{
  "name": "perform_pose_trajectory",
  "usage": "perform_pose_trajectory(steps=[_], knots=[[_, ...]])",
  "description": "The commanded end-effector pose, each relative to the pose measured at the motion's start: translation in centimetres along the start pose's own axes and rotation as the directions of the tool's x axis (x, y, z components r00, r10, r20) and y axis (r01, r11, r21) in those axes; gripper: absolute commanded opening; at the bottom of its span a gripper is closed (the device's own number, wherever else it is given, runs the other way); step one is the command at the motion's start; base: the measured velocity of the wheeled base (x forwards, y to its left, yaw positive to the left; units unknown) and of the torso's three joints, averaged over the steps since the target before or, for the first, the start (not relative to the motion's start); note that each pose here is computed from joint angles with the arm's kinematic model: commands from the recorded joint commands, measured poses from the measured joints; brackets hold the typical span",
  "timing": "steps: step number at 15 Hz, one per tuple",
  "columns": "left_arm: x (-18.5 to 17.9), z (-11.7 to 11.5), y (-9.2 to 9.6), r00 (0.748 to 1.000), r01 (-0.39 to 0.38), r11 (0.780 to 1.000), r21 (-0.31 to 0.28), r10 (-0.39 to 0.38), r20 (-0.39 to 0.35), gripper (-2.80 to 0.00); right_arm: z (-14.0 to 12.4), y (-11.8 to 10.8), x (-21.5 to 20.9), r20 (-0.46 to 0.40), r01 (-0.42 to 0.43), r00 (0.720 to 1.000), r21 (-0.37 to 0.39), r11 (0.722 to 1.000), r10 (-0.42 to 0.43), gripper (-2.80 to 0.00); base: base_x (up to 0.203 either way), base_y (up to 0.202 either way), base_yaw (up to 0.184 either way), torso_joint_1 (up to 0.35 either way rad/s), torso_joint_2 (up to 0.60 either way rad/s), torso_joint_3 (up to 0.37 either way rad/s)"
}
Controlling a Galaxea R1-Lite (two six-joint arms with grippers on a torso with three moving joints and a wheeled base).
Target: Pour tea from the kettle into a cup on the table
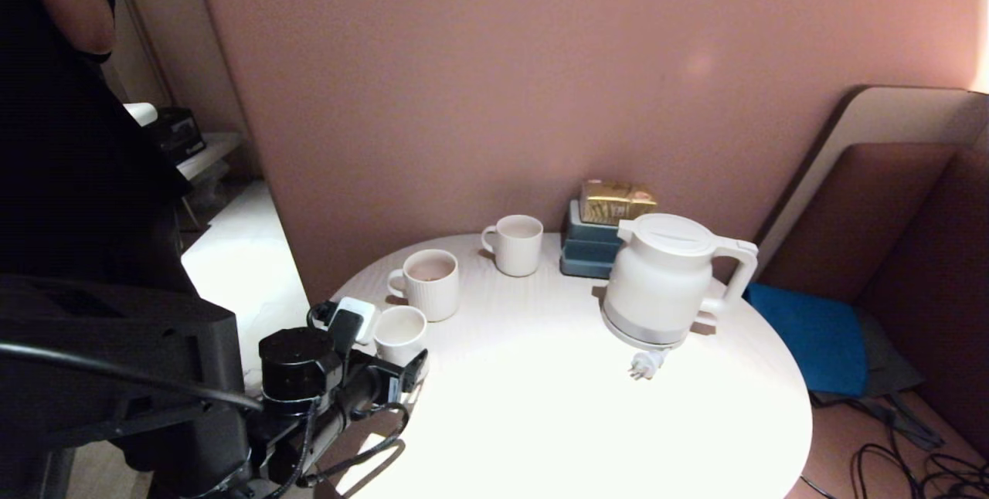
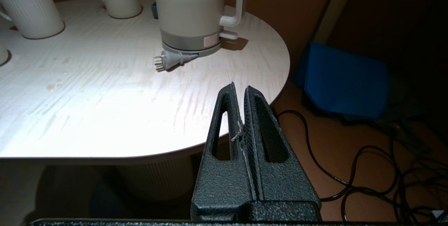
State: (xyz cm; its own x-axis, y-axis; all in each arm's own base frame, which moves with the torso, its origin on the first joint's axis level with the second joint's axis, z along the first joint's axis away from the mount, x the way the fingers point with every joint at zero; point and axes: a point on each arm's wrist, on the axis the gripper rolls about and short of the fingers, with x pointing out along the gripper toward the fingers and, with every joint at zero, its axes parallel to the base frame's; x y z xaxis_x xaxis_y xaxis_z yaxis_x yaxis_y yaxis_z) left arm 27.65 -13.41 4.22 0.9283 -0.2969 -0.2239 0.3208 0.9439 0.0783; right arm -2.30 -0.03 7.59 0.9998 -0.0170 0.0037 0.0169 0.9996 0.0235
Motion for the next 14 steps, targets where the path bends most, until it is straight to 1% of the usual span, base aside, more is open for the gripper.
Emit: perform_pose_trajectory(steps=[1,5,8,10,12,14], knots=[[-1.6,2.2,0.4,0.996,-0.005,1.0,-0.016,0.007,0.084,0.0,0.0,0.0,0.0,-0.001,0.0,1.0,0.0,1.0,0.0,-2.8,0.0,0.0,0.0,0.0,0.0,0.0],[-5.5,4.4,1.1,0.99,-0.005,1.0,-0.027,0.009,0.141,0.0,0.0,0.0,0.0,0.0,0.0,1.0,-0.001,1.0,0.0,-2.8,0.0,0.0,0.0,0.0,0.0,0.0],[-9.1,6.6,1.8,0.982,-0.007,0.998,-0.055,0.018,0.188,0.0,0.0,0.0,0.0,0.001,0.0,1.0,0.0,1.0,0.0,-2.8,0.0,0.0,0.0,0.0,0.0,0.0],[-12.0,8.3,2.4,0.979,-0.008,0.997,-0.075,0.023,0.203,0.0,0.0,0.0,0.0,-0.001,0.0,1.0,-0.002,1.0,0.0,-2.8,0.0,0.0,0.0,0.0,0.0,0.0],[-15.0,9.6,2.9,0.984,-0.008,0.996,-0.093,0.024,0.177,0.0,0.0,0.0,0.0,-0.001,0.0,1.0,-0.002,1.0,0.0,-2.8,0.0,0.0,0.0,0.0,0.0,0.0],[-17.7,10.0,3.4,0.993,-0.013,0.994,-0.107,0.025,0.116,0.0,0.0,0.0,0.0,-0.001,0.0,1.0,-0.002,1.0,0.0,-2.8,0.0,0.0,0.0,0.0,0.0,0.0]])
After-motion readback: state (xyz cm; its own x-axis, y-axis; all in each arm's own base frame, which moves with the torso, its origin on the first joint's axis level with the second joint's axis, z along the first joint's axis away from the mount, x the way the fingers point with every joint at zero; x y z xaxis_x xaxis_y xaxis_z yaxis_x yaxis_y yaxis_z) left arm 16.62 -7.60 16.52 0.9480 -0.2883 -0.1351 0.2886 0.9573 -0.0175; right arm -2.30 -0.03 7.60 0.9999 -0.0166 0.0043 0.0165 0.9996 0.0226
